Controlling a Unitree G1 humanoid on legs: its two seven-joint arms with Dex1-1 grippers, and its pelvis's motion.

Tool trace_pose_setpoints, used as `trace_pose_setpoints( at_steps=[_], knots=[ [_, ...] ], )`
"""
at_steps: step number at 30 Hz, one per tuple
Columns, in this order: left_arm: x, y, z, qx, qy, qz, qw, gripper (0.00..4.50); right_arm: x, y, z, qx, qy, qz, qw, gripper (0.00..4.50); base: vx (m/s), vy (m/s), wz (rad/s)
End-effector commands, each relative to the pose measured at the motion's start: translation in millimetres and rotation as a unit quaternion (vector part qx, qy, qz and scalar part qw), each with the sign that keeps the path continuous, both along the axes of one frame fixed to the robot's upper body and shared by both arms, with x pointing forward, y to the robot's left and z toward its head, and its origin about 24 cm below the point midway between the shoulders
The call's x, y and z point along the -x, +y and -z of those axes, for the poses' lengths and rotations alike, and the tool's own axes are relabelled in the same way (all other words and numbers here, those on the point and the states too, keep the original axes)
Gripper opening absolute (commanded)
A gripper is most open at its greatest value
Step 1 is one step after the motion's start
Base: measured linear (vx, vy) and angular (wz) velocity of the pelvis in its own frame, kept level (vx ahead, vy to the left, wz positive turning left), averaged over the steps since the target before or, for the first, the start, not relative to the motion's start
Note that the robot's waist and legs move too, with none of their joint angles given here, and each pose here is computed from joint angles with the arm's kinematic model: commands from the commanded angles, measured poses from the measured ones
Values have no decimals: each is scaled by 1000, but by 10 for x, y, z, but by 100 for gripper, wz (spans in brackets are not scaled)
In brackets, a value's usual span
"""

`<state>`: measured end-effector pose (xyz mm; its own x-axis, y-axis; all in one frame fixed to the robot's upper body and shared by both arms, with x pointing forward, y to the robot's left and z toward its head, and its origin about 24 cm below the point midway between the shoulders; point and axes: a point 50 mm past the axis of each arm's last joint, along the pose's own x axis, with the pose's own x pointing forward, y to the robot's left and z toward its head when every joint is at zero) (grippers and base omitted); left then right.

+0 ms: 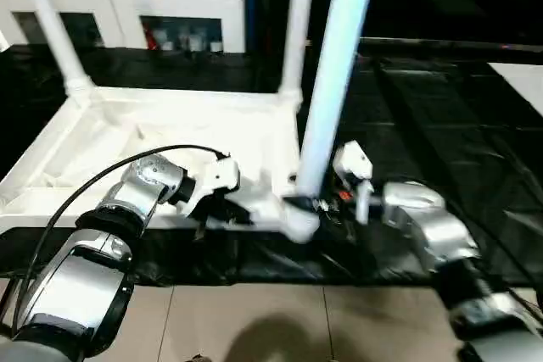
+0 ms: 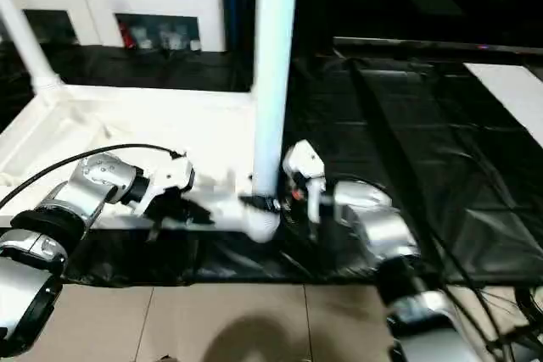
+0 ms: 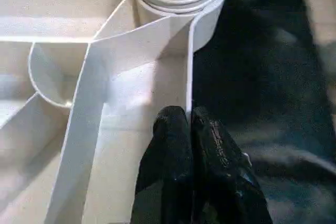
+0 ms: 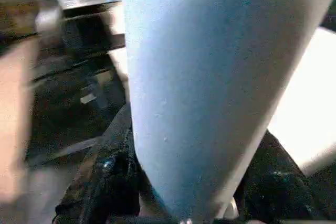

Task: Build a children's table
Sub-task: Insert table leg to table base

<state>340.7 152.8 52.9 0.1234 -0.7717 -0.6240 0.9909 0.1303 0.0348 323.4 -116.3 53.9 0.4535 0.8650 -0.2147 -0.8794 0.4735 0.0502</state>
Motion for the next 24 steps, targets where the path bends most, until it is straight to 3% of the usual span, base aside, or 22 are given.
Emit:
trace_pose_setpoints(
  at_steps=[1,7,9,12,15,24],
  knots=[
    [-208,-174,-297,42,-65,-50,996,0,-5,-97,329,51,59,94,993,188,0,0,0],
    [-324,-279,-349,53,-75,-143,985,0,-136,-113,381,58,73,202,975,188,-45,20,-6],
    [-368,-387,-373,53,-86,-190,977,0,-187,-73,449,71,92,255,960,188,51,-73,-13],
    [-352,-448,-356,51,-86,-188,977,0,-210,-33,463,68,102,270,955,188,40,-43,-19],
    [-304,-514,-306,41,-86,-163,982,0,-245,79,447,60,111,271,954,188,0,0,0],
    [-278,-496,-283,39,-86,-155,983,0,-294,203,382,61,106,251,960,188,0,0,0]
  ],
)
